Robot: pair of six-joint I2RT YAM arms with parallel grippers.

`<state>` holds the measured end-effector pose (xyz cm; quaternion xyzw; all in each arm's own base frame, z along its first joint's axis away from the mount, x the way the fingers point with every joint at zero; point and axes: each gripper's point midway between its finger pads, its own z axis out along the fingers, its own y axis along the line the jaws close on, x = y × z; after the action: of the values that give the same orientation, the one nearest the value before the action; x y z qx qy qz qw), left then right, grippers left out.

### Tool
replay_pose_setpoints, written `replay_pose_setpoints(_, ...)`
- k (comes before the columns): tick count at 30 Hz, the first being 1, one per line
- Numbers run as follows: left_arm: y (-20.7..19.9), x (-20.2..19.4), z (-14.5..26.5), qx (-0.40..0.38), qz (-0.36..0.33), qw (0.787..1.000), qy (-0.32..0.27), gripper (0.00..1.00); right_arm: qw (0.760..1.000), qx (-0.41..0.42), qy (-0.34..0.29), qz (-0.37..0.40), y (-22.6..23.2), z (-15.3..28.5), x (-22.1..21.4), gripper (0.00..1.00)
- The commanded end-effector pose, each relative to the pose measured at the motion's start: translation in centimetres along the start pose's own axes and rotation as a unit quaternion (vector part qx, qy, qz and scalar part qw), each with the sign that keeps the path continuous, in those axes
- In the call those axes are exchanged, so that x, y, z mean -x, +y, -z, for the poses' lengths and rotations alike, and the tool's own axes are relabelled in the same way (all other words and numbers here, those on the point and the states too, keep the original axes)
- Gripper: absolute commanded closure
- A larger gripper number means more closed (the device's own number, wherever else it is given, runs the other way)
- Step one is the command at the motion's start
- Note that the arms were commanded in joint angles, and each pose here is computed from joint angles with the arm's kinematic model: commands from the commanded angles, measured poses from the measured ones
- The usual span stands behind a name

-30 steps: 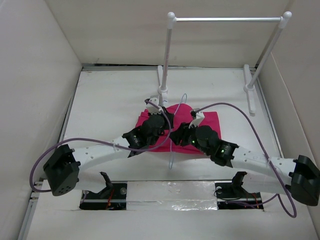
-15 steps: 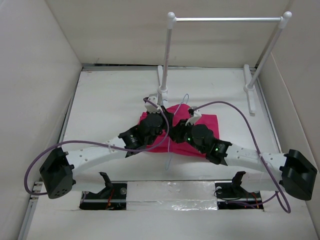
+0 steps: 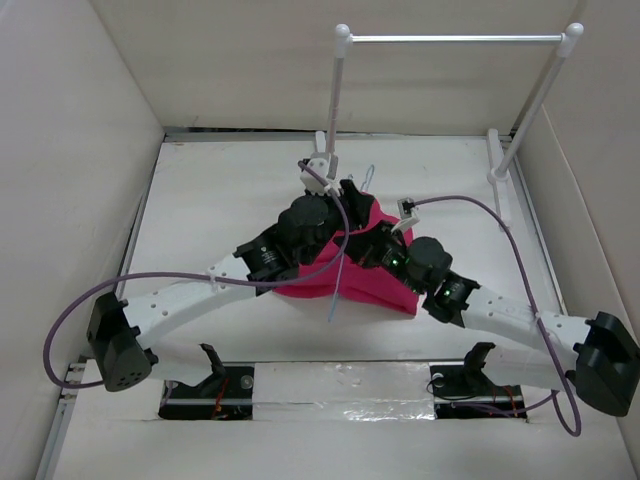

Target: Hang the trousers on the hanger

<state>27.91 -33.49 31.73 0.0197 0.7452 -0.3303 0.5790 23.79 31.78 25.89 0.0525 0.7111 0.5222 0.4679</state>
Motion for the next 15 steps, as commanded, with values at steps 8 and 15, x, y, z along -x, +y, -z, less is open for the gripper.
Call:
replay_pose_setpoints(8,-7.5,13.8,3.6,-0.121,0.012,0.985,-0.122,0.32,0.976,0.196,-0.06,-0.066,9.2,2.2,10.9,1.0)
replay_pose_setpoints(15,-3.5,13.7,6.3,-0.089,0.021,0.986,-0.141,0.32,0.98,0.173,-0.101,-0.015,8.6,3.2,19.0,1.0)
